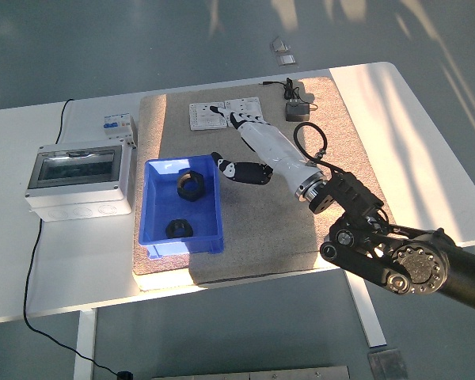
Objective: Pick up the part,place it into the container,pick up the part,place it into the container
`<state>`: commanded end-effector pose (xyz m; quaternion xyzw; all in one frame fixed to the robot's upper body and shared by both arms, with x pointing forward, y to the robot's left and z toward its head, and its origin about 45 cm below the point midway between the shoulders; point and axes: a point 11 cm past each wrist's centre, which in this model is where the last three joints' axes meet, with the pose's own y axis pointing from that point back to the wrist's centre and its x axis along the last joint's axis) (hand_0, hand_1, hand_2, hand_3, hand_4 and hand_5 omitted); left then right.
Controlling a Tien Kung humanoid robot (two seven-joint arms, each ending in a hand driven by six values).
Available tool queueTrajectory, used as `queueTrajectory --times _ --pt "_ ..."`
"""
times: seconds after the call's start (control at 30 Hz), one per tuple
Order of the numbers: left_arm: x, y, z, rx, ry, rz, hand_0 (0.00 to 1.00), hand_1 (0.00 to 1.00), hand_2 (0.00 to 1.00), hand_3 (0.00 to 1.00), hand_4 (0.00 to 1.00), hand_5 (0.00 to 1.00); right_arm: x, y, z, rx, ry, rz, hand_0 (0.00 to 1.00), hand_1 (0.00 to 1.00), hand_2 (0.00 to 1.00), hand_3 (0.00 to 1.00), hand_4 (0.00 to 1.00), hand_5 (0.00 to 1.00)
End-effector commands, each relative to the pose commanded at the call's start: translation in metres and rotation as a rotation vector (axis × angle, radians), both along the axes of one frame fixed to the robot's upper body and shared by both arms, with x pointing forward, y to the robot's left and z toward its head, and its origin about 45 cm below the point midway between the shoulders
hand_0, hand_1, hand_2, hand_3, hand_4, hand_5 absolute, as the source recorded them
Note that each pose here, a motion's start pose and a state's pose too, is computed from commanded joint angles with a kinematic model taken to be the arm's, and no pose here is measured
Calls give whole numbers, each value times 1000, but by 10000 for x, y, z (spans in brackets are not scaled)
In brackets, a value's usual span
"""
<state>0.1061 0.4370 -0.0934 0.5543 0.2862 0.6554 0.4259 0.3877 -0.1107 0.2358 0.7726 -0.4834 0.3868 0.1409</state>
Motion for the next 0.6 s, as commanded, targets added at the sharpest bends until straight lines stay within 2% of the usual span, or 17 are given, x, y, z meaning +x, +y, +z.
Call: queueTrajectory --times 0.07,0.1,0.13,0.27,0.3,0.47,0.5,0.6 --pt "-20 -12 -9 -3 2 4 669 659 711 599 630 670 6 -280 60 99 -13 -64 998 995 971 998 608 390" --pt "-31 -17 -14 -4 3 5 668 658 711 598 631 668 5 -405 76 140 -15 -91 998 948 938 987 612 390" --pt "-42 -22 -18 -5 4 7 668 658 711 598 631 668 -2 -525 82 176 -16 -114 998 948 938 987 612 390" --pt "-91 -38 -34 -9 10 16 668 658 711 598 631 668 -70 -1054 42 332 -2 -209 998 948 938 987 612 390" --pt "-100 -39 -37 -9 11 16 668 658 710 595 637 655 -99 -1208 10 384 4 -240 929 842 857 876 645 400" --pt "-105 -49 -41 -10 12 14 668 658 710 595 637 655 -233 -1721 -101 598 0 -379 929 842 857 876 645 400" --pt "-101 -52 -41 -10 12 14 667 659 710 595 638 647 -264 -1819 -119 639 -8 -411 852 741 784 770 740 462" --pt "-92 -63 -43 -11 9 14 667 659 710 595 638 647 -374 -2174 -153 758 -55 -521 852 741 784 770 740 462"
